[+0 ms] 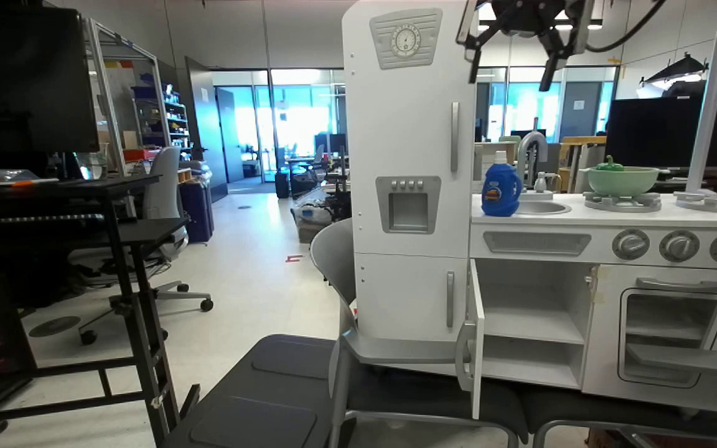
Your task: Open top cabinet door then put the blue container and the green pepper in the bottom compartment of the top cabinet respectively
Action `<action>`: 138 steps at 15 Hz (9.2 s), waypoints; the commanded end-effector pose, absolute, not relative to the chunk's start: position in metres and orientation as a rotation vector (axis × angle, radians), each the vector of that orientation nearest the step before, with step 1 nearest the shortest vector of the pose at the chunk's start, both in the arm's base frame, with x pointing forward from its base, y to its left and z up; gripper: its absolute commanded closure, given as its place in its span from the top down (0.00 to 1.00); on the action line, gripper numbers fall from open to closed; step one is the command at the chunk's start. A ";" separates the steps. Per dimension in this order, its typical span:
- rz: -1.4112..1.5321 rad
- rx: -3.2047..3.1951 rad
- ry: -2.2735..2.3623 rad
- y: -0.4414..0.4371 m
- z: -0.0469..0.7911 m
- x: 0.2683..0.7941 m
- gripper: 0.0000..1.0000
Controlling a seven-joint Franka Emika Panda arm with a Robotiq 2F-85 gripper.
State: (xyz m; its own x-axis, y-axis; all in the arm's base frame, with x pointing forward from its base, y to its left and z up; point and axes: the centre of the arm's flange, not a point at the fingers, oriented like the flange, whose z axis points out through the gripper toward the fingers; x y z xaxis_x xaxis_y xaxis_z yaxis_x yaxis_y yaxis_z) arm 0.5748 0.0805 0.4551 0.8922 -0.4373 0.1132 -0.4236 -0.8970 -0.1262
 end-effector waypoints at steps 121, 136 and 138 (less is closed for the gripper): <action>-0.526 -3.040 -0.446 -0.107 0.342 0.629 1.00; -0.479 -2.977 -0.486 -0.082 0.299 0.705 1.00; -0.480 -2.975 -0.484 -0.077 0.308 0.714 1.00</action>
